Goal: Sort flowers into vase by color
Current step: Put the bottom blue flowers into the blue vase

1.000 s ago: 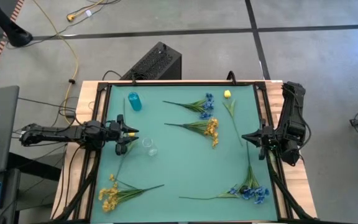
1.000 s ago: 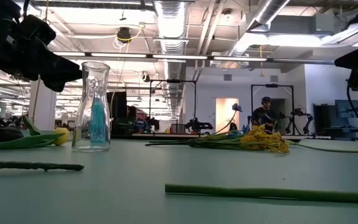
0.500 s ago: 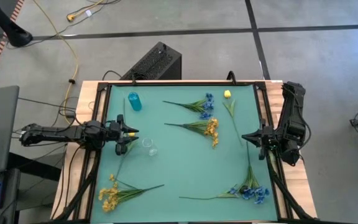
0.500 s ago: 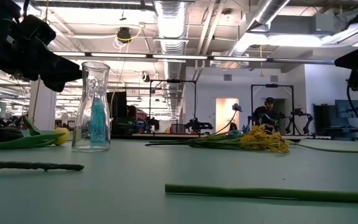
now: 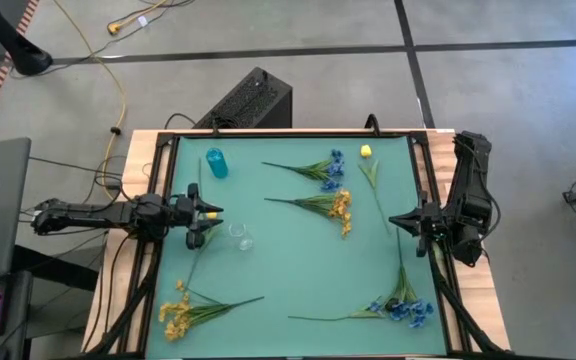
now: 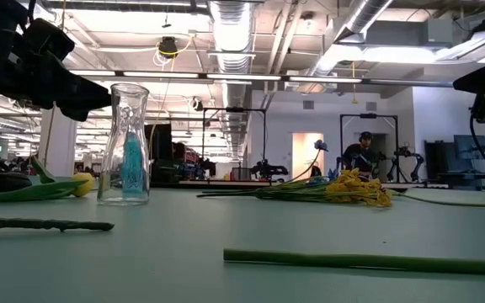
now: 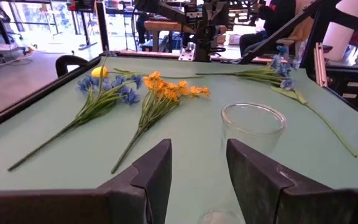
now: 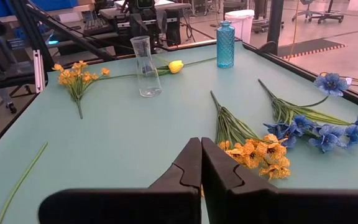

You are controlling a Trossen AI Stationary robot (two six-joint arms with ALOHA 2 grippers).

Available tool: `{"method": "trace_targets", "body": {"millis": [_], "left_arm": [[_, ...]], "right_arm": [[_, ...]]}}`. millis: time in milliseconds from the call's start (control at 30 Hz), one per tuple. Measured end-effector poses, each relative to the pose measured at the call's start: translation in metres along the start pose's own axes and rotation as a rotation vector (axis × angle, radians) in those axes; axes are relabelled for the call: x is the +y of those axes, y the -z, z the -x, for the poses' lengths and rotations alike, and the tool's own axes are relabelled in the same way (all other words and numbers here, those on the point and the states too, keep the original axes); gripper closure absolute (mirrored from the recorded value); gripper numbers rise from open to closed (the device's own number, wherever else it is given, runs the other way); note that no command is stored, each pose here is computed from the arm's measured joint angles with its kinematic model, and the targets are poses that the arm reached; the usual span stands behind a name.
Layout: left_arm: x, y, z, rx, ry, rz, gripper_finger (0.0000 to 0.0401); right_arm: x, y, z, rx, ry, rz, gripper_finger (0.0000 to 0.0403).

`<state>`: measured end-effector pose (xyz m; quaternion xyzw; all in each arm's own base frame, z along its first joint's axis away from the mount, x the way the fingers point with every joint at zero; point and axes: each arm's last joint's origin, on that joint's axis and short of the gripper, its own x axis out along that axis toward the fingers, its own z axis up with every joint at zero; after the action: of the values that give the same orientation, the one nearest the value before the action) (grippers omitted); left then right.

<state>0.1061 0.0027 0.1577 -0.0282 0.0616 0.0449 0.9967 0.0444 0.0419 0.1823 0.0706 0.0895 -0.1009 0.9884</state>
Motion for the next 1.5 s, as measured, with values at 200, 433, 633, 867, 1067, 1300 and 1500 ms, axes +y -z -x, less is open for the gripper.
{"method": "trace_targets", "body": {"millis": [200, 433, 633, 867, 1067, 1300, 1500], "left_arm": [[-0.002, 0.001, 0.000, 0.023, 0.079, 0.258, 0.0260], [-0.007, -0.004, 0.000, -0.021, 0.172, 0.313, 0.0260], [-0.012, -0.007, 0.000, -0.048, 0.210, 0.294, 0.0260], [-0.019, -0.015, -0.006, -0.144, 0.244, 0.110, 0.0260], [-0.022, -0.017, -0.016, -0.170, 0.171, 0.041, 0.0260], [-0.026, -0.052, -0.036, -0.176, 0.031, -0.180, 0.0260], [-0.032, -0.082, -0.051, -0.182, 0.028, -0.228, 0.0260]], "right_arm": [[0.000, 0.000, 0.000, 0.000, 0.000, 0.000, 0.0375], [0.000, 0.000, 0.000, 0.000, 0.000, 0.000, 0.0375], [0.001, -0.001, 0.000, -0.004, -0.002, -0.047, 0.0375], [-0.001, -0.007, 0.000, -0.179, 0.107, -0.095, 0.0375], [-0.002, -0.010, -0.003, -0.230, 0.180, -0.167, 0.0375], [0.010, -0.029, -0.012, -0.235, 0.308, -0.156, 0.0375], [0.021, -0.056, -0.025, -0.191, 0.200, -0.110, 0.0375]]}}
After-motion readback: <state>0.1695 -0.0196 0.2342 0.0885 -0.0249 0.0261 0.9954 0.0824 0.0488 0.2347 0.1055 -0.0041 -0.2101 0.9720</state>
